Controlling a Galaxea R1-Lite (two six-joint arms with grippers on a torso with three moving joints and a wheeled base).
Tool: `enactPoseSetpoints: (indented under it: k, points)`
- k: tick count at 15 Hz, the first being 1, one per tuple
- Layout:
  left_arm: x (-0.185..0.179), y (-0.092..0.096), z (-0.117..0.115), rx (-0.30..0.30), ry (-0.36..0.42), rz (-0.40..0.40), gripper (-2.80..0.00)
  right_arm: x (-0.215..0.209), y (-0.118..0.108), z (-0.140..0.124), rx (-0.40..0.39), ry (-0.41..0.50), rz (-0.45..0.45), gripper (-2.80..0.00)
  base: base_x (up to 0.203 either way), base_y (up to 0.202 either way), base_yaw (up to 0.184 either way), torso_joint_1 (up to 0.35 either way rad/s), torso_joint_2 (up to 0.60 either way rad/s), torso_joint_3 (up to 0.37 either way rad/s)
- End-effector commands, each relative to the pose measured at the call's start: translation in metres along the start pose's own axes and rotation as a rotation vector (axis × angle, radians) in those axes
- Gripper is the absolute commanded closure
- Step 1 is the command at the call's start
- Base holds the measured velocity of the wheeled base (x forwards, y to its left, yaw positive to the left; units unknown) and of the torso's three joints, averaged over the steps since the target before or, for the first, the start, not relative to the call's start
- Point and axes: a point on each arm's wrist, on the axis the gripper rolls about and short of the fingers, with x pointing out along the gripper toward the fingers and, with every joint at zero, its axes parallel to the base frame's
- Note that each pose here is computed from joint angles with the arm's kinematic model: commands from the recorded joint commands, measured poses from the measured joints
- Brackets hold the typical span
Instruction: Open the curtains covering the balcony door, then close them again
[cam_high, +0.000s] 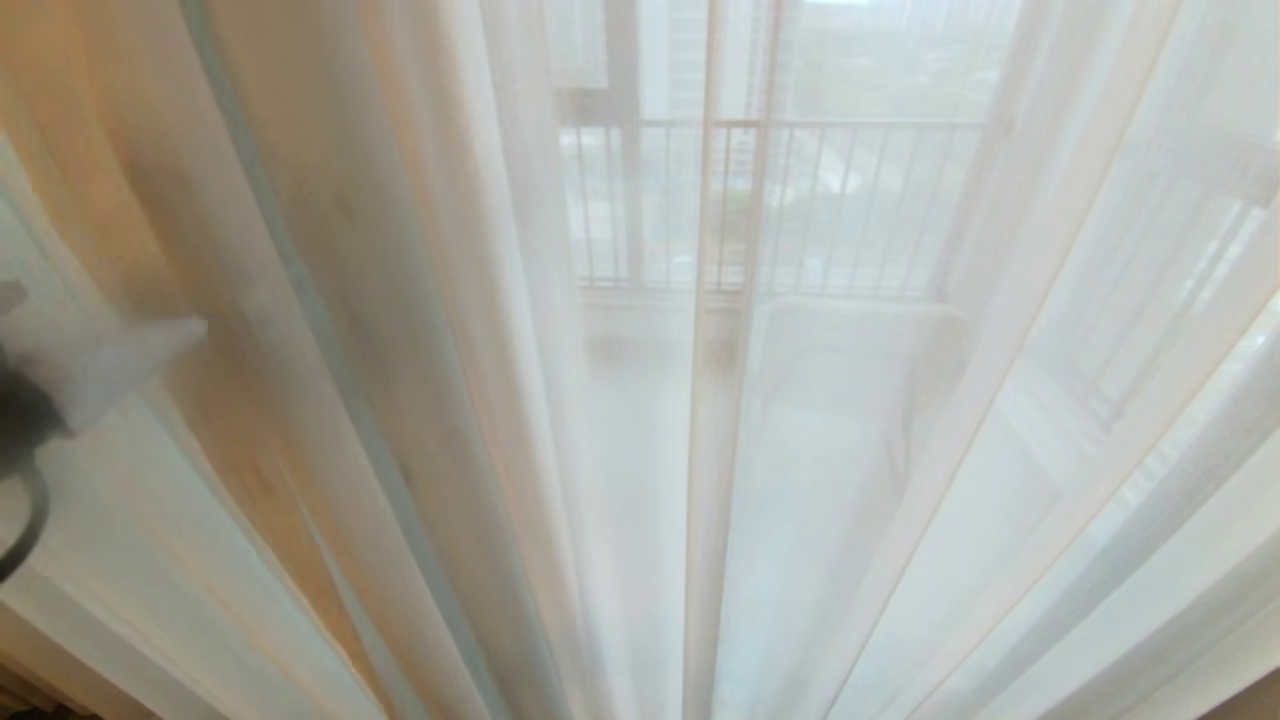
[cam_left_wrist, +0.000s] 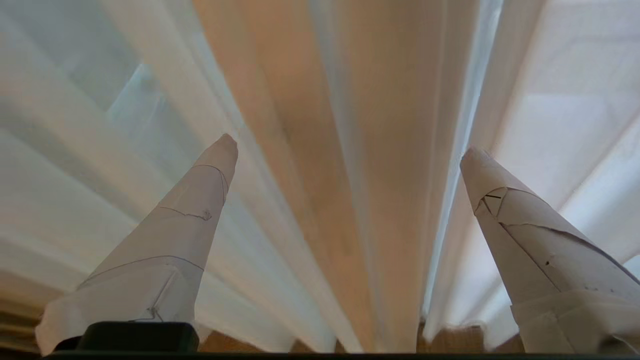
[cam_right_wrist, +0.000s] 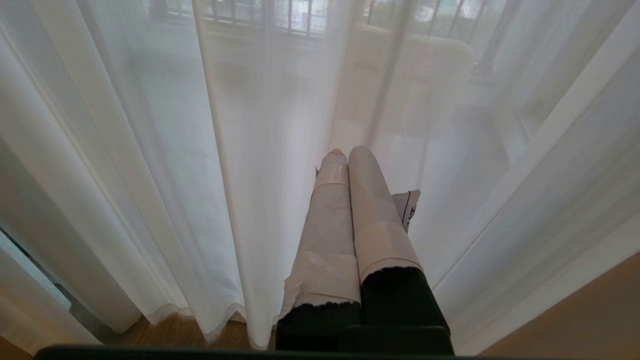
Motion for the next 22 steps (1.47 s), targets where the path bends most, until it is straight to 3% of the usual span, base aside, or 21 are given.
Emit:
enactPoseSetpoints:
  k: [1,9,17,22]
  points:
    - [-0.014,0.009,-0.008,-0.014,-0.013,0.033,0.0,0.0,0.0,0.0,-0.001,-0.001,0.001,0.0,0.0,0.0,0.0,0.0,0.0,0.0]
    - [-0.056,0.03,-0.048,-0.03,0.036,0.158,0.0,0.0,0.0,0.0,-0.001,-0.001,0.001,0.0,0.0,0.0,0.0,0.0,0.0,0.0]
    - [-0.109,0.017,-0.116,-0.082,-0.102,0.077,0.0,0.0,0.0,0.0,-0.001,-0.001,0.001,0.0,0.0,0.0,0.0,0.0,0.0,0.0]
    - [-0.113,0.007,-0.164,-0.09,-0.184,-0.013,0.0,0.0,0.0,0.0,-0.001,0.001,0.001,0.0,0.0,0.0,0.0,0.0,0.0,0.0]
